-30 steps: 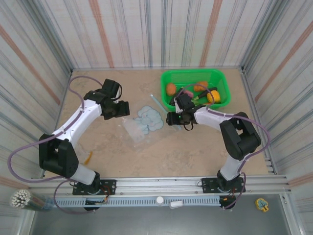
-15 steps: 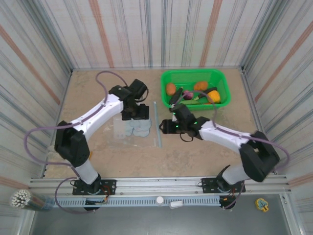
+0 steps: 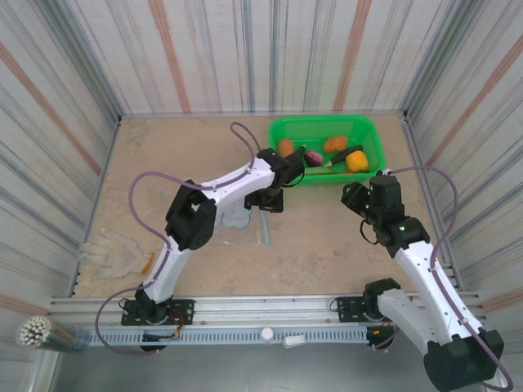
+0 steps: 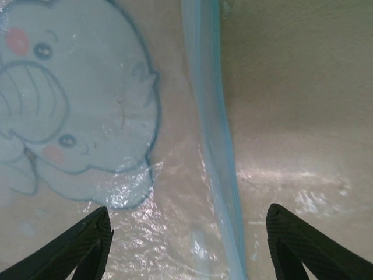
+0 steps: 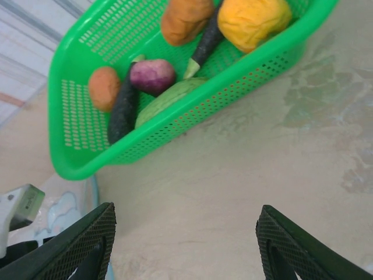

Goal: Place the food in the zip-top bag and seal the zipper

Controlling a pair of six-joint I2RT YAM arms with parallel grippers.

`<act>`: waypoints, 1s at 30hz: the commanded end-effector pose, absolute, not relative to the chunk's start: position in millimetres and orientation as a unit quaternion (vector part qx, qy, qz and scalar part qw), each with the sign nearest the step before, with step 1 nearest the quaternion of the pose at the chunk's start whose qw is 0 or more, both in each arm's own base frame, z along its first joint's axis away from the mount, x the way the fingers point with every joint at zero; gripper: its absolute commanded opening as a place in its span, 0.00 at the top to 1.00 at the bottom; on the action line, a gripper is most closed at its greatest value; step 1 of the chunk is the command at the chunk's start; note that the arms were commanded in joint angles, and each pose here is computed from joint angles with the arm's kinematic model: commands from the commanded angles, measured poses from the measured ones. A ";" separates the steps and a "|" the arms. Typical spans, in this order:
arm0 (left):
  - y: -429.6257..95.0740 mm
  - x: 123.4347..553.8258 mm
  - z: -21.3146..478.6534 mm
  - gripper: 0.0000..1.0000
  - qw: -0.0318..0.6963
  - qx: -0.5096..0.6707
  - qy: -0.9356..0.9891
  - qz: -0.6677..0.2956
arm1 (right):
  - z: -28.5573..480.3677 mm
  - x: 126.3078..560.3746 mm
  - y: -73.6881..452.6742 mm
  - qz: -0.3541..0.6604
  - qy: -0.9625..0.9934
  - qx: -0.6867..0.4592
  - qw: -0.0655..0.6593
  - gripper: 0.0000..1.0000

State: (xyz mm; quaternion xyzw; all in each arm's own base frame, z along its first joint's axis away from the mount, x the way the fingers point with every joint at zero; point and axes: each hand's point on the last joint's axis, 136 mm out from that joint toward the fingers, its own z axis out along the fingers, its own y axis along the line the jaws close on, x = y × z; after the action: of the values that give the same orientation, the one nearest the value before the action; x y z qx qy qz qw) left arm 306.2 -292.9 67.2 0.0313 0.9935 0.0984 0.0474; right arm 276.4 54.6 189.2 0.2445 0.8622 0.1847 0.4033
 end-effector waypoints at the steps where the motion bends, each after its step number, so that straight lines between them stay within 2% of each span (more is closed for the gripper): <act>1: -281.1 315.3 69.3 0.33 0.059 0.005 0.989 0.136 | 171.2 260.7 54.8 0.186 0.877 0.242 0.372 0.34; 12: -281.5 332.1 58.5 0.53 0.068 -0.016 0.989 0.129 | 166.8 251.1 53.7 0.188 0.880 0.224 0.373 0.41; 18: -268.8 340.6 48.0 0.55 0.065 -0.033 0.987 0.146 | 171.9 253.4 58.1 0.213 0.875 0.224 0.372 0.43; 26: -264.0 347.7 48.8 0.72 0.080 -0.027 0.986 0.146 | 173.1 254.1 60.5 0.217 0.877 0.215 0.372 0.50; 30: -256.3 347.5 43.5 0.72 0.080 -0.024 0.985 0.153 | 175.1 254.8 63.2 0.223 0.876 0.211 0.371 0.50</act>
State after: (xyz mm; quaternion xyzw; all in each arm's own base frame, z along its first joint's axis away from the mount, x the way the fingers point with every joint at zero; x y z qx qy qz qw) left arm 344.4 -266.7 41.6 -0.0232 0.9877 0.1378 0.0695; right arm 255.1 61.2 174.5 0.2236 0.8741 0.2207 0.3705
